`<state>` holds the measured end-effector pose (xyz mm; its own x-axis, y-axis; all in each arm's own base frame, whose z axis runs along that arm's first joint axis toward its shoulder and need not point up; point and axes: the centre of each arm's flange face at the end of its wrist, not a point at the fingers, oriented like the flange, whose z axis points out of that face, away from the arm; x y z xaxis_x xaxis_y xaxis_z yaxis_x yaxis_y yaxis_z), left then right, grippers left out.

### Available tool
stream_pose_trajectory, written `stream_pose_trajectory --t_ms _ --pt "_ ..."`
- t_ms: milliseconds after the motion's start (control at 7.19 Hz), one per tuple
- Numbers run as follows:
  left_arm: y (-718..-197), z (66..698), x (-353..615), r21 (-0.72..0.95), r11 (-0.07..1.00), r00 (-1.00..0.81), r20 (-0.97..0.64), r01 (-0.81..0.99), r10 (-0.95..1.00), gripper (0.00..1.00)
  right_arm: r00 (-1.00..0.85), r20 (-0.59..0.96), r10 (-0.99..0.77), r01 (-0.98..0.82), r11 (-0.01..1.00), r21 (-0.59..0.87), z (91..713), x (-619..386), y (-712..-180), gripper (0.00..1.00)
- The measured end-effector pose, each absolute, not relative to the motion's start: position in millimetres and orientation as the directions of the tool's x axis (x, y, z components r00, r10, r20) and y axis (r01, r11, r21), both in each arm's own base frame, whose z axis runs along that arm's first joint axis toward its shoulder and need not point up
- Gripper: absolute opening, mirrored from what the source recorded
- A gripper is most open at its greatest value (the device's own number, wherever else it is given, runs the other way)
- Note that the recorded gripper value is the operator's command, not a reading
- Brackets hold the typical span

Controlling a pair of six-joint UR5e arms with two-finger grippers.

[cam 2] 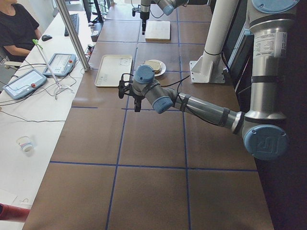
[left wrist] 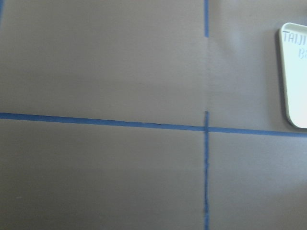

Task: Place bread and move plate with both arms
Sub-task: 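Open the right gripper and withdraw it while the left arm reaches toward the plate, then move the left gripper to the plate rim nearest it and grip the rim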

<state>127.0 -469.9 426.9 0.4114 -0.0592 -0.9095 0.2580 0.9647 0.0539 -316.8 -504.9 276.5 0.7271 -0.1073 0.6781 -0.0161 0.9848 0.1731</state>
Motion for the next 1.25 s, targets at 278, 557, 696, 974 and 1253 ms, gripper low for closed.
stream_pose_trajectory --t_ms 278,557,696,974,1253 --pt "-478 422 186 0.019 0.940 0.333 -0.938 0.341 -0.101 1.00 0.772 0.606 -0.190 0.076 0.975 0.209 307 -276 -507 1.00" --pt "-476 423 245 -0.072 0.904 0.167 -0.974 0.421 -0.155 0.98 0.792 0.560 -0.244 0.139 0.965 0.223 332 -226 -521 1.00" --pt "-469 413 286 -0.124 0.888 0.095 -0.978 0.442 -0.184 0.84 0.779 0.575 -0.251 0.157 0.965 0.209 344 -198 -525 1.00" --pt "-446 391 356 -0.192 0.880 0.022 -0.974 0.434 -0.223 0.58 0.730 0.639 -0.240 0.166 0.970 0.175 368 -154 -526 1.00" --pt "-432 375 404 -0.220 0.897 0.004 -0.971 0.384 -0.240 0.48 0.703 0.677 -0.216 0.153 0.976 0.152 378 -134 -529 1.00"
